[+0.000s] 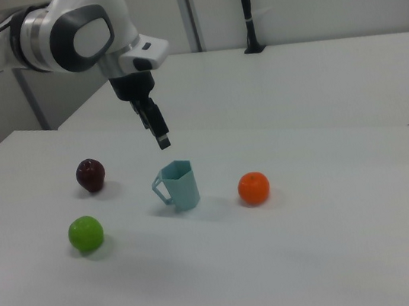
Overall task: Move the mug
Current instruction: 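Lower the open gripper down to the rim of the teal mug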
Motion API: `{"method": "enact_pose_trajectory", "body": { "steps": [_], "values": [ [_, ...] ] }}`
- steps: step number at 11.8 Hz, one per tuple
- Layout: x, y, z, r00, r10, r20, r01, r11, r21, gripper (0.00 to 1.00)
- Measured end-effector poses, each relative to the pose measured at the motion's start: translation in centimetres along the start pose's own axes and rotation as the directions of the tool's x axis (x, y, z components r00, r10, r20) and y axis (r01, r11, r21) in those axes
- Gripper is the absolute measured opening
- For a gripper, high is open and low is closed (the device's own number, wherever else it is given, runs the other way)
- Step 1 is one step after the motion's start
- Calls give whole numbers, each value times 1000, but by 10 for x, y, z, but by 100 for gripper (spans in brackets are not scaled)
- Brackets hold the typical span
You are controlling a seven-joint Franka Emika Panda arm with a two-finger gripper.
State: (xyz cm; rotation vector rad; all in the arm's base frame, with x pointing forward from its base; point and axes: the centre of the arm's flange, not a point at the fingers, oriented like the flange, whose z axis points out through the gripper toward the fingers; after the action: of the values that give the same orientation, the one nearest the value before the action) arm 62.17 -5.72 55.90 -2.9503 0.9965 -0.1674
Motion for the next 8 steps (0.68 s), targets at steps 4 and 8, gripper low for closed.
{"method": "enact_pose_trajectory", "body": {
  "steps": [4, 8],
  "values": [
    [-21, -62, 48, 992, 119, -47, -116, 992, 48, 100],
    [-51, -112, 119, 989, 116, -89, -116, 993, 7, 100]
  ]
}}
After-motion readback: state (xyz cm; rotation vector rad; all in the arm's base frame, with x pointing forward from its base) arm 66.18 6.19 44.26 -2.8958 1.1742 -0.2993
